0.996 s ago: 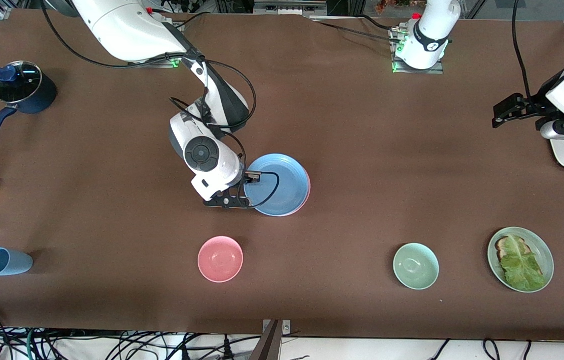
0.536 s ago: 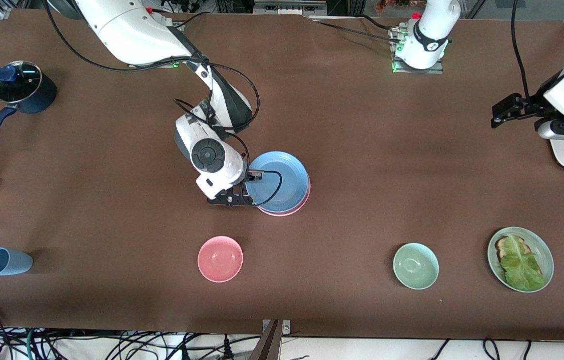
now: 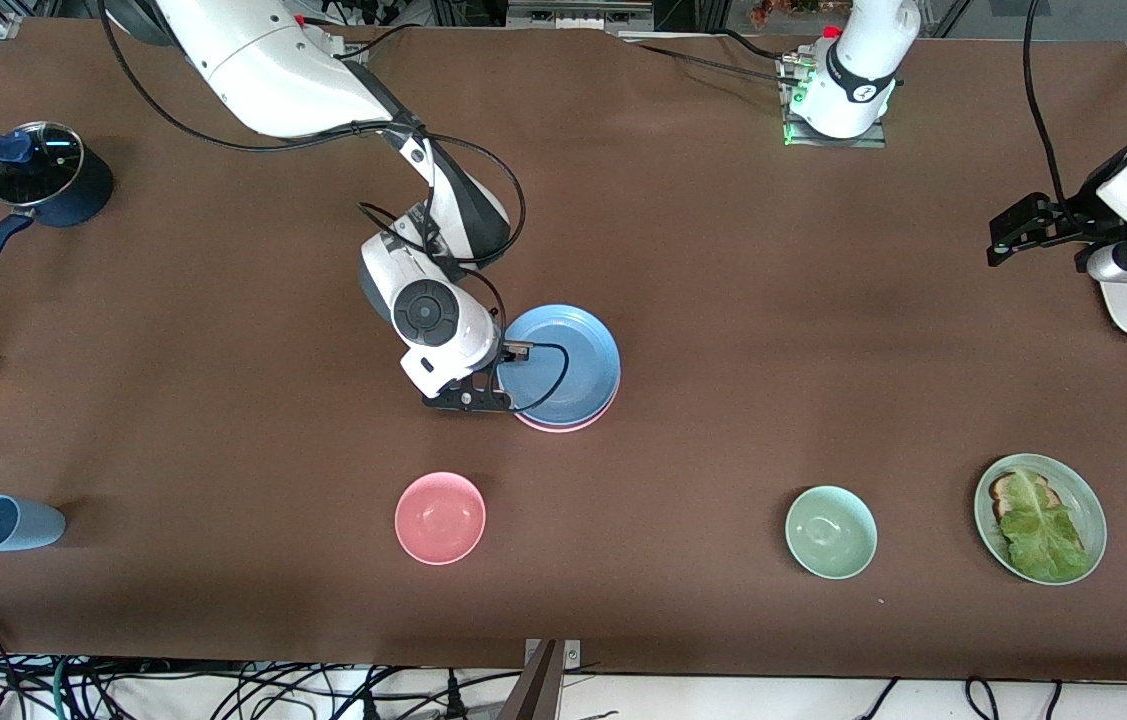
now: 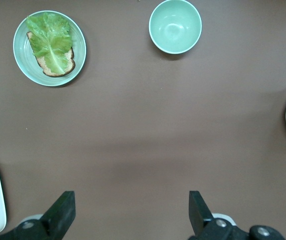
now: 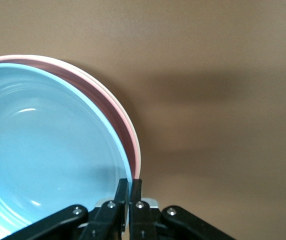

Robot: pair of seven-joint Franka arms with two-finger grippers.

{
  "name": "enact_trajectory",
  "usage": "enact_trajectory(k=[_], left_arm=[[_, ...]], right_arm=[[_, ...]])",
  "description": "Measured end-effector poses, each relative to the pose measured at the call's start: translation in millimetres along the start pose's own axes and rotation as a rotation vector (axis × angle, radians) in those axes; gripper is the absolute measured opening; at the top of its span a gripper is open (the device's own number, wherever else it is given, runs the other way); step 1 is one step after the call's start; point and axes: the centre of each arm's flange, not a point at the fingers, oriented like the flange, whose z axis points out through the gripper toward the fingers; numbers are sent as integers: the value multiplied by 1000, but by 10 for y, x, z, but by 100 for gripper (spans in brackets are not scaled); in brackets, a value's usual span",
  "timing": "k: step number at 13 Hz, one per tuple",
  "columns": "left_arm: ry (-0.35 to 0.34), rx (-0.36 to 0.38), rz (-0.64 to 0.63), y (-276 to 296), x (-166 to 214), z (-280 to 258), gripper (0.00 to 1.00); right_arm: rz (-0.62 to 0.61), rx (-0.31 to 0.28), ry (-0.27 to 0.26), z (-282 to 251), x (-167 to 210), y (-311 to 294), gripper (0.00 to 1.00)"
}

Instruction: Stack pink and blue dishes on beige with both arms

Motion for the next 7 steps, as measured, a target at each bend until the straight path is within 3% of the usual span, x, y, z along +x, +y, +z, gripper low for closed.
enact_trajectory(k=[4,7], left_arm=[[14,0,3,15,33,9,100],[19,0,3,15,39,6,100]], right_arm=[[6,5,6,20,12,-3,5],[7,11,12,24,22,-8,33]])
